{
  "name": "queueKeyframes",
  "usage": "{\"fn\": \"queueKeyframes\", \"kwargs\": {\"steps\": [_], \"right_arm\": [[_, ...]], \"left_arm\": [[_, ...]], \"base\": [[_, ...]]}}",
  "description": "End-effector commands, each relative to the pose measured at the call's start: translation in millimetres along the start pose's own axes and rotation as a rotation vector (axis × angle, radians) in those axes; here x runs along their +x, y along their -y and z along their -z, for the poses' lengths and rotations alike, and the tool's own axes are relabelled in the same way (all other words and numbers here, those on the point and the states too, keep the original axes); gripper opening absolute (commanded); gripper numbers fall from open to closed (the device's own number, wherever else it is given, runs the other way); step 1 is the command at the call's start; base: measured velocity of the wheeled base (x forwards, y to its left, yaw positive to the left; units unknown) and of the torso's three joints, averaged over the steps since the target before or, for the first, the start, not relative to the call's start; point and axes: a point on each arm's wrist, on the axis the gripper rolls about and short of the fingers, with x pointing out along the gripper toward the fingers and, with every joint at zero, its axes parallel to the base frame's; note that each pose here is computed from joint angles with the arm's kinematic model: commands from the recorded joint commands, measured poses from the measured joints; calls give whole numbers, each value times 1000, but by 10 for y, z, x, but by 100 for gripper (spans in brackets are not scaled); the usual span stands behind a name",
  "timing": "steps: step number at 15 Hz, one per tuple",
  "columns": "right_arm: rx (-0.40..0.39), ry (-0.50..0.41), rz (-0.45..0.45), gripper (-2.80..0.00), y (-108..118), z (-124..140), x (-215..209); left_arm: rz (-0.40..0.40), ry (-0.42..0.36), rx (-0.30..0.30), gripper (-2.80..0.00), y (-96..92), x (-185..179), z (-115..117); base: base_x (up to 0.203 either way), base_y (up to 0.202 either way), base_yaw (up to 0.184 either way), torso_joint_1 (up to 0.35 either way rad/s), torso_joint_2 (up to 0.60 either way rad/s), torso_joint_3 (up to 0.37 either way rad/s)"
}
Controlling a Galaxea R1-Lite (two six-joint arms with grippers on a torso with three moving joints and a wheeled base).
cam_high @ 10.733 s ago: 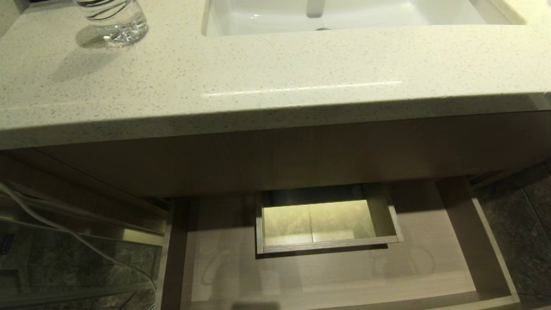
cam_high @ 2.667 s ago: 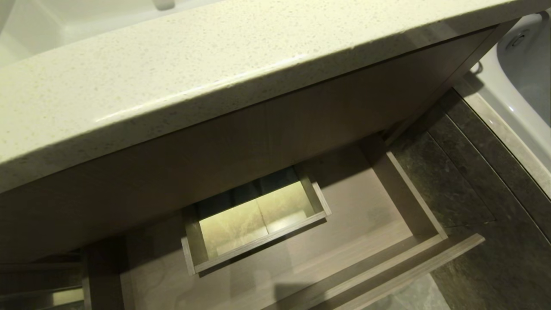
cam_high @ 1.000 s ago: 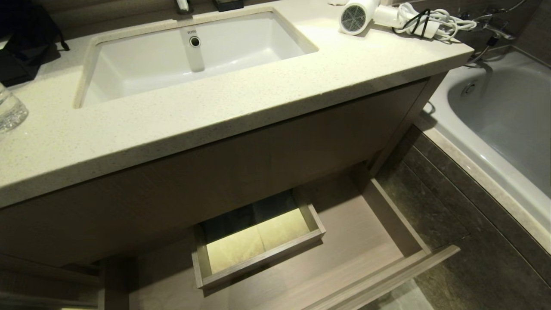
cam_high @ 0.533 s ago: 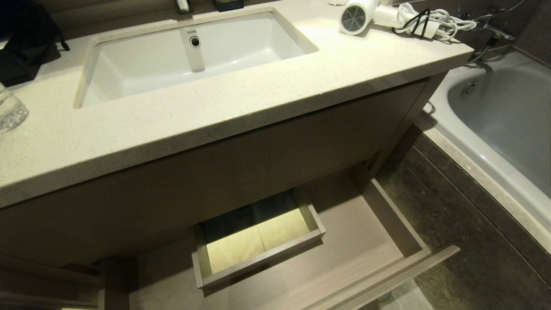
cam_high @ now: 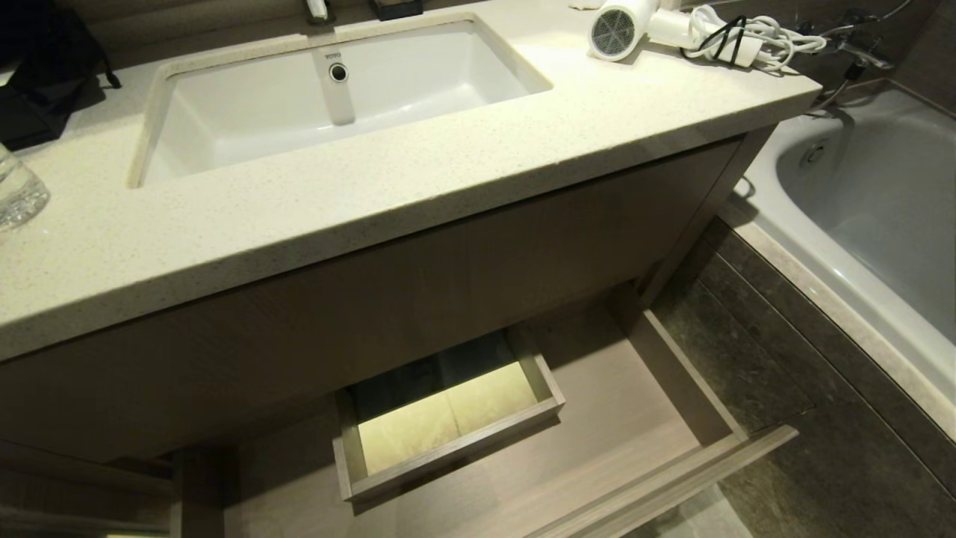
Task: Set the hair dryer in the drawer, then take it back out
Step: Pick up the hairdryer
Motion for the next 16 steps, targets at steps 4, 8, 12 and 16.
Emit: {"fn": "queueKeyframes", "kwargs": {"steps": [4,8,12,16], "right_arm": [[1,-4,3,-280,1,5,2],[1,-2,0,-280,0,3,2],[-2,-1,-2,-280,0,2,2],[-1,-4,-1,-280,0,5,2]], "left_arm": [[-1,0,0,-280,0,0,0],[-1,-1,0,-280,0,1,0],[-1,0,0,-280,0,0,0],[1,0,0,-280,0,0,0]], "base": [[0,0,0,68,-247,-164],[0,0,0,190,-512,-335],[0,0,0,210,-545,-337],[0,0,0,58,-132,-81]]}}
